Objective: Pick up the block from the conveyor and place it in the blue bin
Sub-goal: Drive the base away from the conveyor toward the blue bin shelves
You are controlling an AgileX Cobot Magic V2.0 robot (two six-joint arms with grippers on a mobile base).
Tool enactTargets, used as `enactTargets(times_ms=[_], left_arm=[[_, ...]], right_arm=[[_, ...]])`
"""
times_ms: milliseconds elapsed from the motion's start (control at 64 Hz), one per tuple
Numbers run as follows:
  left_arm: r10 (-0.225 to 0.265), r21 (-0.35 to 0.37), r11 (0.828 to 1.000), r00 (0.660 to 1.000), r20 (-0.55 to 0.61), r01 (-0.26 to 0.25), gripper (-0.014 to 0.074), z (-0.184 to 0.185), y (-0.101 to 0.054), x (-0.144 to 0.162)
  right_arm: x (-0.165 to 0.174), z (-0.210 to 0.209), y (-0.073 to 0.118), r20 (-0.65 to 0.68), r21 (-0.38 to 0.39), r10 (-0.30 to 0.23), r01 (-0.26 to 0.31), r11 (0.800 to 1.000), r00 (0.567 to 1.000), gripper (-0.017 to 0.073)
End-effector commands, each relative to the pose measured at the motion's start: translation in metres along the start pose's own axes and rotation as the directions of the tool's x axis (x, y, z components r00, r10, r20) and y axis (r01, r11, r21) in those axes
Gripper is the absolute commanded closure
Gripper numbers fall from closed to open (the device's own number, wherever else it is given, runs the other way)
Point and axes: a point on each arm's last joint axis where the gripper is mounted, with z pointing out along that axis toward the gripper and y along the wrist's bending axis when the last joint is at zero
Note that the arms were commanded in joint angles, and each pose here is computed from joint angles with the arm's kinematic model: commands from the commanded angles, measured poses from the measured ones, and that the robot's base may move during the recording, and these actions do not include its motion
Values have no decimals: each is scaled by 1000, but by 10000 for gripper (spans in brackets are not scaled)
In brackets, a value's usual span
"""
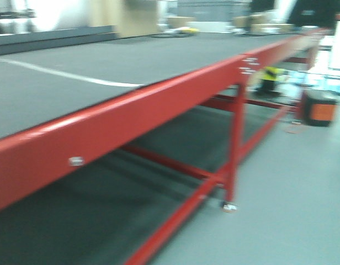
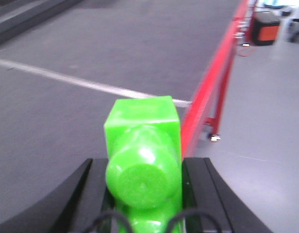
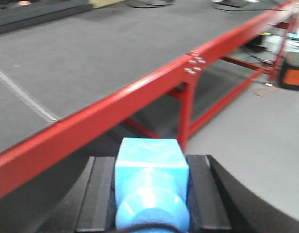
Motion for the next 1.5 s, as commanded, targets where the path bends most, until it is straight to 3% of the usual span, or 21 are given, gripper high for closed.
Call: enactTargets(times_ms=[0,1485], left_arm=[[-4,5,1000,1000,25,3,704,-1,-1,-2],[-4,5,1000,1000,25,3,704,-1,-1,-2]], right_arm=[[-4,-2,0,28,6,-13,12,1000,1000,721],[-4,-2,0,28,6,-13,12,1000,1000,721]])
